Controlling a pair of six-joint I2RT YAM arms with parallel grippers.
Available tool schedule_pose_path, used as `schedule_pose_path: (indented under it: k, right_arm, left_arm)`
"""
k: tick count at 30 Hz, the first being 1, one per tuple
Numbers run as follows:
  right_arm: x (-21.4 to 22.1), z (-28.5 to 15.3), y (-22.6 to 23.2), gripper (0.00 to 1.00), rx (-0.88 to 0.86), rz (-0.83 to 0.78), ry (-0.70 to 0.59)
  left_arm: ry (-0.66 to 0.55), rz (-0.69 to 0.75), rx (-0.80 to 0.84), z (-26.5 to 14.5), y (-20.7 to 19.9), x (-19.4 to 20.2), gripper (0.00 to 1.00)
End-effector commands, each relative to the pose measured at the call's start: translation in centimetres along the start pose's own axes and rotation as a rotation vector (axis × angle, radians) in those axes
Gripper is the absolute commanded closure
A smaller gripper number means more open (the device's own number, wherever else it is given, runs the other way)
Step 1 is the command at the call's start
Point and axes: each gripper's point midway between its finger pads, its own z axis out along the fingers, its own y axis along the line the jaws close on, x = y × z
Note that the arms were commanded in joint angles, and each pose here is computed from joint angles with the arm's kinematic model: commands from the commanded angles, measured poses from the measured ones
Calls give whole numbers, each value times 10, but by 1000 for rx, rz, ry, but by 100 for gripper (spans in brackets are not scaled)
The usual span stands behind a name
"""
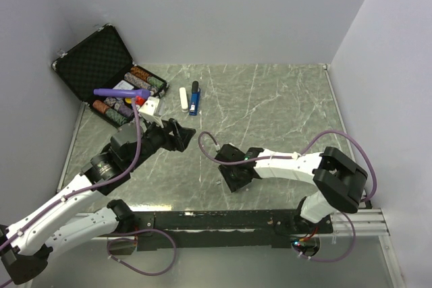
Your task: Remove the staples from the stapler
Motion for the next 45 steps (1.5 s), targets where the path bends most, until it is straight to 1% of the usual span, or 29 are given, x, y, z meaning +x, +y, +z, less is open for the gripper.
schedule_pose_path:
  k: [1, 9, 19, 23, 24, 27, 29, 39, 45]
  right_arm:
    - [-10, -1, 7, 58, -3, -3, -28]
    - [-10, -1, 8, 66, 3, -10, -30]
    - [-13, -7, 11, 78, 7, -28, -43]
    - [-13, -14, 12, 79, 5, -29, -56]
    - [-14, -16, 12, 78, 7, -28, -61]
    - [-16, -21, 9, 65, 19, -25, -71]
    - [-17, -23, 7, 61, 33, -28, -77]
    - [-18, -17, -5, 55, 95, -65, -63]
    - [-22, -11, -7, 53, 90, -61, -65]
  left_arm:
    - [-31, 9, 2, 0, -1, -7, 24]
    - [-24, 10, 6, 3, -2, -6, 23]
    - [-20, 7, 1, 3, 0, -3, 23]
    - [-22, 5, 5, 4, -1, -3, 23]
    - [-20, 4, 8, 3, -2, -2, 23]
    - [-21, 4, 10, 4, -2, -3, 23]
    - [-19, 4, 10, 4, -2, -2, 23]
    - [-18, 3, 6, 3, -1, -1, 23]
    - [-13, 3, 9, 4, -2, 0, 23]
